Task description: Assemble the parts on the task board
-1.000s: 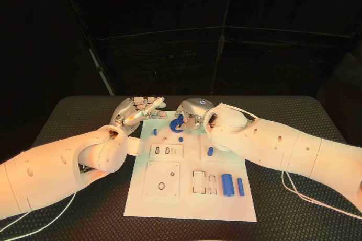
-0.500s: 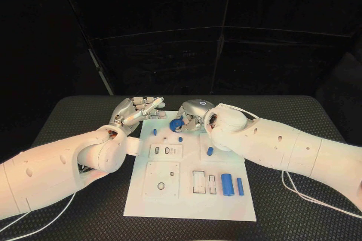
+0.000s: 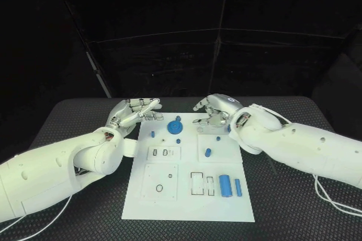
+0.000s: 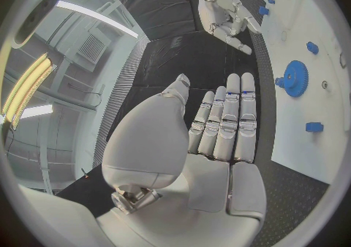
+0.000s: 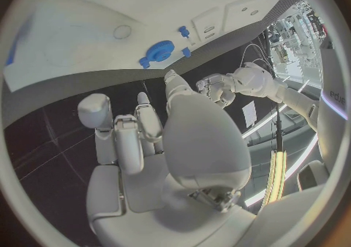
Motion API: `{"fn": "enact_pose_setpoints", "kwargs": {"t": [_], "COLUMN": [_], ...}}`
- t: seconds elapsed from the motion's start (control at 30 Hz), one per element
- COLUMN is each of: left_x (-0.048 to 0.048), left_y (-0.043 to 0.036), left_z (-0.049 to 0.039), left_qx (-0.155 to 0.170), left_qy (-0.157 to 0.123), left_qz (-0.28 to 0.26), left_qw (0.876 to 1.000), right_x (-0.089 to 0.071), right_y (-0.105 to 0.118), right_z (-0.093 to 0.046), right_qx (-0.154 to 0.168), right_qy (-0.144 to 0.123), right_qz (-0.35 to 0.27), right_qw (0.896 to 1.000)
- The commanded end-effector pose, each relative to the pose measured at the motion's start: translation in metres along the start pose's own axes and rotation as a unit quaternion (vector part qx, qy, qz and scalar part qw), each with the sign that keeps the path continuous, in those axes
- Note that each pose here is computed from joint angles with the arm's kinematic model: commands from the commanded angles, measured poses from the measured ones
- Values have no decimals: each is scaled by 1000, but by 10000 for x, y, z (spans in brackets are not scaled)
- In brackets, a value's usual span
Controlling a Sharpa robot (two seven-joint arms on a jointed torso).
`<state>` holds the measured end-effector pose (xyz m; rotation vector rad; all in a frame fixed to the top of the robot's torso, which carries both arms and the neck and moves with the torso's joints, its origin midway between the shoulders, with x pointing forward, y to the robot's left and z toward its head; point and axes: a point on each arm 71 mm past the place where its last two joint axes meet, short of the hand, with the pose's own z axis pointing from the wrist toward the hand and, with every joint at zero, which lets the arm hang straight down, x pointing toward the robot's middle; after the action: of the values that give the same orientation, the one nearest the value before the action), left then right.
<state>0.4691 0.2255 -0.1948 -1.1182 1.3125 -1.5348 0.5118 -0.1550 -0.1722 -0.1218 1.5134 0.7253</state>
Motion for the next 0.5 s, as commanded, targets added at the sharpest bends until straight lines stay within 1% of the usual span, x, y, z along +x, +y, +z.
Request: {"fn": "enact_pose_setpoints", "kwargs": {"t": [0.03,0.17,0.3,0.4,0.5], "left_x": [7,11,3,-5,-8], "left_y": [-16,-11,-4,2,6], "left_z": [5,12,21,29,34], "left_qx": [5,5,4,4,4], "left_qy": [5,6,5,4,3], "left_qz": [-2,-3,-3,-2,-2], "left_qw": [1000,1000,1000,1000,1000], "right_x": [-127,-259,-330,-311,-263], "right_y": [-191,-469,-650,-779,-859], "right_z": [-141,-350,-480,-584,-643], "right_qx": [1,13,24,36,46], "right_qy": [-15,-14,-13,-8,-1], "right_qz": [80,93,96,98,100], "right_qw": [997,995,995,994,994]}}
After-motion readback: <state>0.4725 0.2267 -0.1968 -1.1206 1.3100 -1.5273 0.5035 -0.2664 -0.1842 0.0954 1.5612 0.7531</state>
